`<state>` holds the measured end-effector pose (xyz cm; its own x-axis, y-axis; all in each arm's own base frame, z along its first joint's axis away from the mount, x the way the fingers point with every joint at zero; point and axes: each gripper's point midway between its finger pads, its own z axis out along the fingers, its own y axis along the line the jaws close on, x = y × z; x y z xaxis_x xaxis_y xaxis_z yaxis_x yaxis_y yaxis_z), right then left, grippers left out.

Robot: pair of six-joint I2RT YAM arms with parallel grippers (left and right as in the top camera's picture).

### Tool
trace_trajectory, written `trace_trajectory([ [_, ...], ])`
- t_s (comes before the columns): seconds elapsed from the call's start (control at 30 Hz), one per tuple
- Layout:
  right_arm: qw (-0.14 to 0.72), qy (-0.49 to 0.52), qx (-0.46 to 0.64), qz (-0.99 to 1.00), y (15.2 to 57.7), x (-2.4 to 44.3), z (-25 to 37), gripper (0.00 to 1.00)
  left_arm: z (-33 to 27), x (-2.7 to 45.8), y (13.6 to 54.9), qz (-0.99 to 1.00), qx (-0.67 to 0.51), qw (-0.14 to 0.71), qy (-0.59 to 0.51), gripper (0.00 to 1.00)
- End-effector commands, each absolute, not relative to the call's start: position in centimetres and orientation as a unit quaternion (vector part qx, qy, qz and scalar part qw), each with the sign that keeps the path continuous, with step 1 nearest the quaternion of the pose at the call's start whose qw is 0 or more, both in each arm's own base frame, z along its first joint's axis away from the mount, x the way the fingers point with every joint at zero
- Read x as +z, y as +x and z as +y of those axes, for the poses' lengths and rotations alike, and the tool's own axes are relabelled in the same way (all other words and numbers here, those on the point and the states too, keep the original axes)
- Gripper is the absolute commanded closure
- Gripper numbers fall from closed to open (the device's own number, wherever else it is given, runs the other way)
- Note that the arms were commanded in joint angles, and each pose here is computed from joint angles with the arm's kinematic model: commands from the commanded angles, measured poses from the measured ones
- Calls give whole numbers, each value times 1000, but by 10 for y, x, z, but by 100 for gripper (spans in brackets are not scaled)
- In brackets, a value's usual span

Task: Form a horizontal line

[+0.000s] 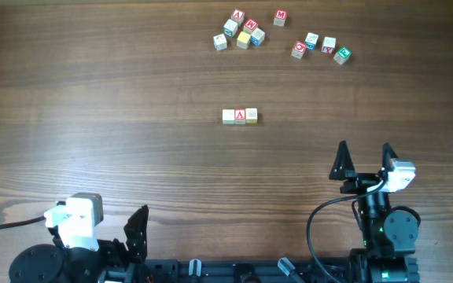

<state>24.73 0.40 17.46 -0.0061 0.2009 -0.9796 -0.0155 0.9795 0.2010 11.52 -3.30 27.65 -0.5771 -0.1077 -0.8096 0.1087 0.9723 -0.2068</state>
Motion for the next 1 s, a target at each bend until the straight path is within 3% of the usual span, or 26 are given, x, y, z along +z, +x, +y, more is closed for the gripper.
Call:
trace_trajectory([
  [0.0, 705, 53, 78, 703, 247, 176, 7, 0, -32, 277, 115, 878, -111, 465, 11, 0],
  [0.7, 705, 53, 78, 703, 247, 176, 7, 0, -37, 277, 113, 877, -120, 464, 27, 0],
  [0.87, 705, 53, 78, 703, 247, 176, 7, 0, -37, 295, 141, 841, -100, 529, 56, 0],
  [0.97, 705, 53, 78, 703, 247, 176, 7, 0, -38, 276, 177, 821, -87, 562, 59, 0],
])
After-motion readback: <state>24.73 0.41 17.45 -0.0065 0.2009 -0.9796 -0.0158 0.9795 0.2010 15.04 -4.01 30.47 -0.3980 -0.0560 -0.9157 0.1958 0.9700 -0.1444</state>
